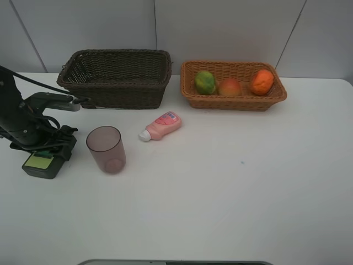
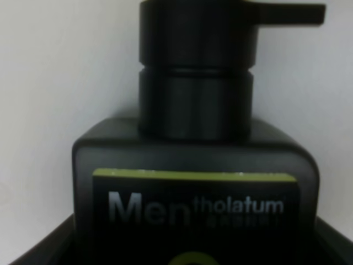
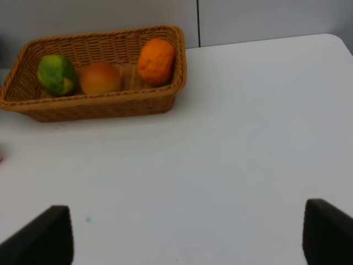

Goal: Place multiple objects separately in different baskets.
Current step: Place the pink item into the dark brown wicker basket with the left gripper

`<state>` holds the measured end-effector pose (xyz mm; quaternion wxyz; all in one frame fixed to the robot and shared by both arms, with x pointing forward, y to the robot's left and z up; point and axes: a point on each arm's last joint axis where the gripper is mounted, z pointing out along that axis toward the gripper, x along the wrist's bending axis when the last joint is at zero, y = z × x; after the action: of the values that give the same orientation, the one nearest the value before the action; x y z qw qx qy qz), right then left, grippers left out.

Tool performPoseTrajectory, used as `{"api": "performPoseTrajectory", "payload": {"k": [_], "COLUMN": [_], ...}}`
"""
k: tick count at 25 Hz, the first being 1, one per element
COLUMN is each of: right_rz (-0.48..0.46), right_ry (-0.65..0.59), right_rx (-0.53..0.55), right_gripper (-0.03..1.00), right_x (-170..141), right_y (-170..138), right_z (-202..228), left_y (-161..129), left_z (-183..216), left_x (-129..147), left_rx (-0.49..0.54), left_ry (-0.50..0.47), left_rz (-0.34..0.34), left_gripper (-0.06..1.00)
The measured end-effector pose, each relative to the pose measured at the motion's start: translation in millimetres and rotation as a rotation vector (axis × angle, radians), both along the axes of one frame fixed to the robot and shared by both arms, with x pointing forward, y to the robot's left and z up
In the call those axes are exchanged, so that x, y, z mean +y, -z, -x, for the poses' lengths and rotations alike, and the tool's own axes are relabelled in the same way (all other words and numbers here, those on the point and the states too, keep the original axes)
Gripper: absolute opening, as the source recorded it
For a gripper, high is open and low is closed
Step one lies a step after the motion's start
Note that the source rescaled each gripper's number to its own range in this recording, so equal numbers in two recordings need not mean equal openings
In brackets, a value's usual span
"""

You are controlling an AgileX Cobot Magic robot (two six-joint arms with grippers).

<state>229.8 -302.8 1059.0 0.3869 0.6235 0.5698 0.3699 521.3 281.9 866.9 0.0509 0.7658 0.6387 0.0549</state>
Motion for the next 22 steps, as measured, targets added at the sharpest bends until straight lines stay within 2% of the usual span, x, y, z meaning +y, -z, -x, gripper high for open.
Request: {"api": "performPoseTrajectory", "payload": {"k": [6,9,12,18,22], "right_rz": [0.000,0.000,0.000,0.000,0.000], "right_ry": [0.000,0.000,0.000,0.000,0.000], "right_rx": [0.000,0.000,0.000,0.000,0.000], "right_gripper": [0.78,0.78,0.78,0.78,0.78], "right_x": [0,0,0,0,0], "right_y": [0,0,0,0,0], "right_z": [0,0,0,0,0], "left_y": [-1,-10,-35,-97,-135], "left_z": [-1,-3,-17,-56,-80], "left_x": [0,0,-1,-3,-6], "left_rx": [0.005,0.034,0.009,-0.079,-0.190], "left_ry": [-0.004,-0.003,0.038,0.198,0.317], "left_rz": [0.000,-0.002,-0.011,-0.042,-0.070], "left_gripper": [0.79,0.79,0.79,0.79,0.79]}}
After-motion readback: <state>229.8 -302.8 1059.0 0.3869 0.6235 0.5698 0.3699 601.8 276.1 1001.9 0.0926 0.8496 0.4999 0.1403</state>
